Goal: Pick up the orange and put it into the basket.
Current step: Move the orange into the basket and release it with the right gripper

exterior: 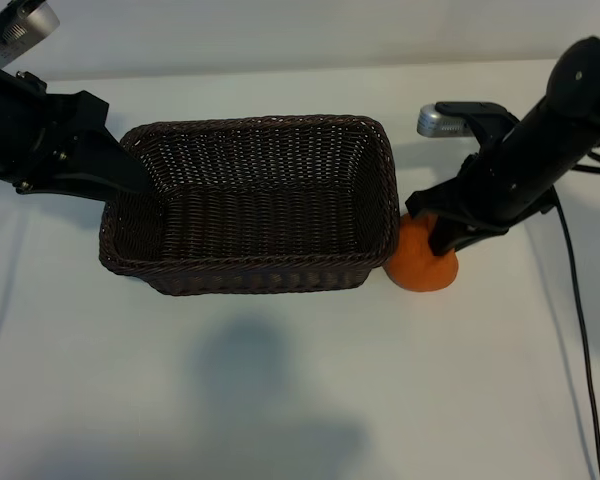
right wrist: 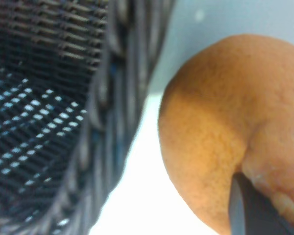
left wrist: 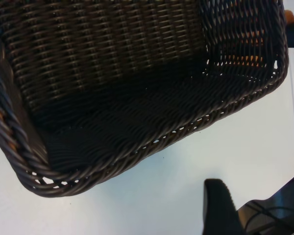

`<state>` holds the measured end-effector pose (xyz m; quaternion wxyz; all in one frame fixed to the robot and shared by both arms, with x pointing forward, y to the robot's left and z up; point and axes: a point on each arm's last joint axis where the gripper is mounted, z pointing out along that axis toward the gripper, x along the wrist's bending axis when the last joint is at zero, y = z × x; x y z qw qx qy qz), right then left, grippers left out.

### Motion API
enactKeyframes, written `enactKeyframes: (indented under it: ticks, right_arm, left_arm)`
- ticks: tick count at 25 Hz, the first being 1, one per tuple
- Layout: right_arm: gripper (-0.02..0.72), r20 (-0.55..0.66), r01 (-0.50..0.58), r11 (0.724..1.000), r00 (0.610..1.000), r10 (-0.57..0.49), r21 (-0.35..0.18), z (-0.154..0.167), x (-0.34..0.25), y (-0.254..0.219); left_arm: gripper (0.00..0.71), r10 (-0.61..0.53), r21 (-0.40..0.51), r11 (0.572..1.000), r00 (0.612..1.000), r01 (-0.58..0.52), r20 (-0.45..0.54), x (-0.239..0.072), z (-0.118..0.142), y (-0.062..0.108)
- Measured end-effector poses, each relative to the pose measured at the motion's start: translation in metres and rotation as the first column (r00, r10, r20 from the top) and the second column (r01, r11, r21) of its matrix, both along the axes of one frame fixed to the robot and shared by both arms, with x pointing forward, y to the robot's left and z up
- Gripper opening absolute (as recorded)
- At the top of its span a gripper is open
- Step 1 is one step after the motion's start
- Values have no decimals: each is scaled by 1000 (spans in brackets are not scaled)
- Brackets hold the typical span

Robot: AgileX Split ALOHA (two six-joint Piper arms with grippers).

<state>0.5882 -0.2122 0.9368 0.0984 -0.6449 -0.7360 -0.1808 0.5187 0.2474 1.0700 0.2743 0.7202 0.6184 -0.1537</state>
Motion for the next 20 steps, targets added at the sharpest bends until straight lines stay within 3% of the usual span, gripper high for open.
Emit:
enactKeyframes:
  ticks: [4,11,20]
  right_arm:
    - [66,-1,-30,999,1000,30,-9,18,9,1]
    - [65,-11,-54,994,999,53,-100,43,19,-5]
    - [65,104,-71,991,991,82,-111,103,15,-7]
  left_arm:
    - [420,-1,0,1000,1000,1,1,0,0,0]
    - [420,-4,1,1000,1000,4,3,0,0,0]
    - [420,-3,1,1000,1000,3,2,0,0,0]
